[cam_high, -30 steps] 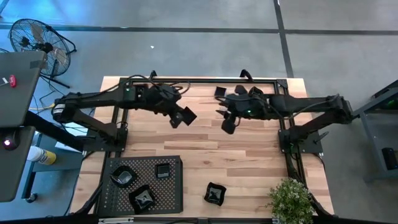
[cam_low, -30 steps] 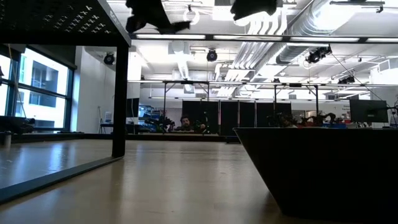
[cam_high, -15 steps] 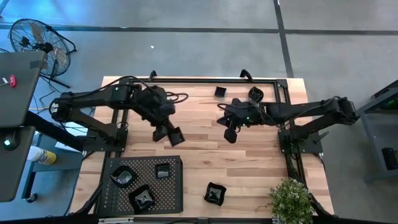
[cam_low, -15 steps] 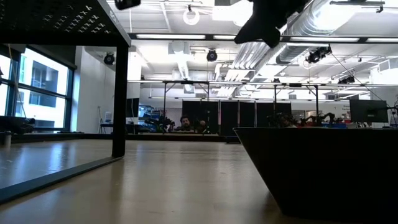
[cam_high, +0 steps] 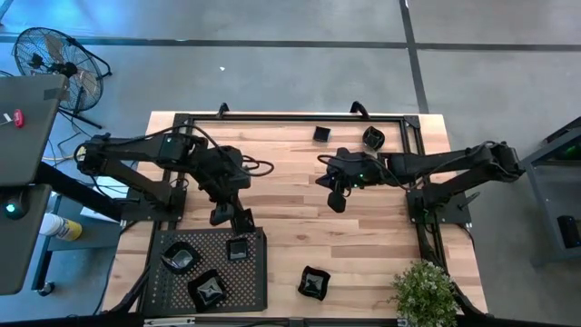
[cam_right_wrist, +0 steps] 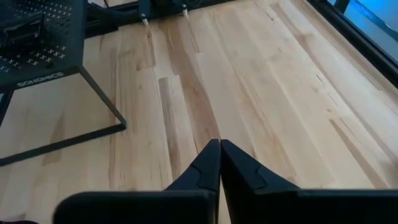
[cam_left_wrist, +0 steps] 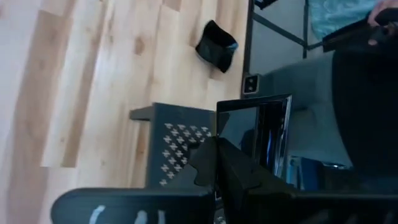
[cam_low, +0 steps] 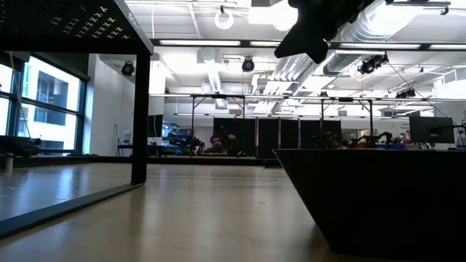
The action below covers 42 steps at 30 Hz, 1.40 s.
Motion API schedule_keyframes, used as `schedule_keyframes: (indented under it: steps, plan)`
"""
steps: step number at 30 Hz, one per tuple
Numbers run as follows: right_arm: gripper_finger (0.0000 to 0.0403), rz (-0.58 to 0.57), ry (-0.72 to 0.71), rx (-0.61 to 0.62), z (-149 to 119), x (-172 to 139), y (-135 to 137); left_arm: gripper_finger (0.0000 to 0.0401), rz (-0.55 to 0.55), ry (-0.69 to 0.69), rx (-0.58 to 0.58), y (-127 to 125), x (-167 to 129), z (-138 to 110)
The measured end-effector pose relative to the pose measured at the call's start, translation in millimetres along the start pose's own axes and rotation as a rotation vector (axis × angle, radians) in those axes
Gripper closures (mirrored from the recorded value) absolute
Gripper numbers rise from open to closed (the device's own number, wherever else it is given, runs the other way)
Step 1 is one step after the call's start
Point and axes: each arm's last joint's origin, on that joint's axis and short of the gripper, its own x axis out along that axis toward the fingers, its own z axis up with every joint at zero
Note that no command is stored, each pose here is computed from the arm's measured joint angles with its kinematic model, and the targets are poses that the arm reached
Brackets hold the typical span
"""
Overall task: Pick & Place Mini shaped plates
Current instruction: Stack the square plate on top of the square plate on the shelf
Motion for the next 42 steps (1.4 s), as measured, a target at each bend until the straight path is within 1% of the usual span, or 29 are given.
schedule_keyframes:
  steps: [4,7,9,14,18,22,27,29,33,38,42]
  plan:
    - [0.0400,0.000,0.000,-0.002,0,0,0,0.0401,-0.056,0.039,-0.010,-6,2,-3]
    - [0.0397,-0.001,0.000,-0.016,0,0,0,0.0401,-0.086,0.096,0.000,-11,10,-6]
    - [0.0397,-0.001,0.000,-0.028,0,0,0,0.0401,-0.094,0.159,0.018,-15,20,-8]
    - [0.0400,-0.003,-0.007,-0.042,1,0,-1,0.0401,-0.052,0.271,0.072,-16,45,-10]
    - [0.0399,-0.011,-0.009,-0.036,2,0,-3,0.0401,0.031,0.312,0.063,-9,61,-7]
    - [0.0401,-0.005,-0.008,-0.036,2,0,-3,0.0401,0.046,0.335,0.038,-4,75,-1]
    - [0.0400,-0.002,-0.006,-0.036,1,0,-3,0.0401,0.059,0.354,0.031,1,84,-5]
    - [0.0401,-0.002,-0.006,-0.036,1,0,-3,0.0401,0.064,0.364,0.027,3,86,-6]
    - [0.0399,-0.002,-0.006,-0.036,1,0,-3,0.0401,0.034,0.372,0.030,2,89,-8]
    - [0.0401,-0.003,-0.005,-0.037,1,1,-3,0.0401,0.037,0.397,0.032,2,97,-16]
    - [0.0397,-0.004,-0.005,-0.037,1,1,-3,0.0399,0.053,0.381,0.010,2,97,-15]
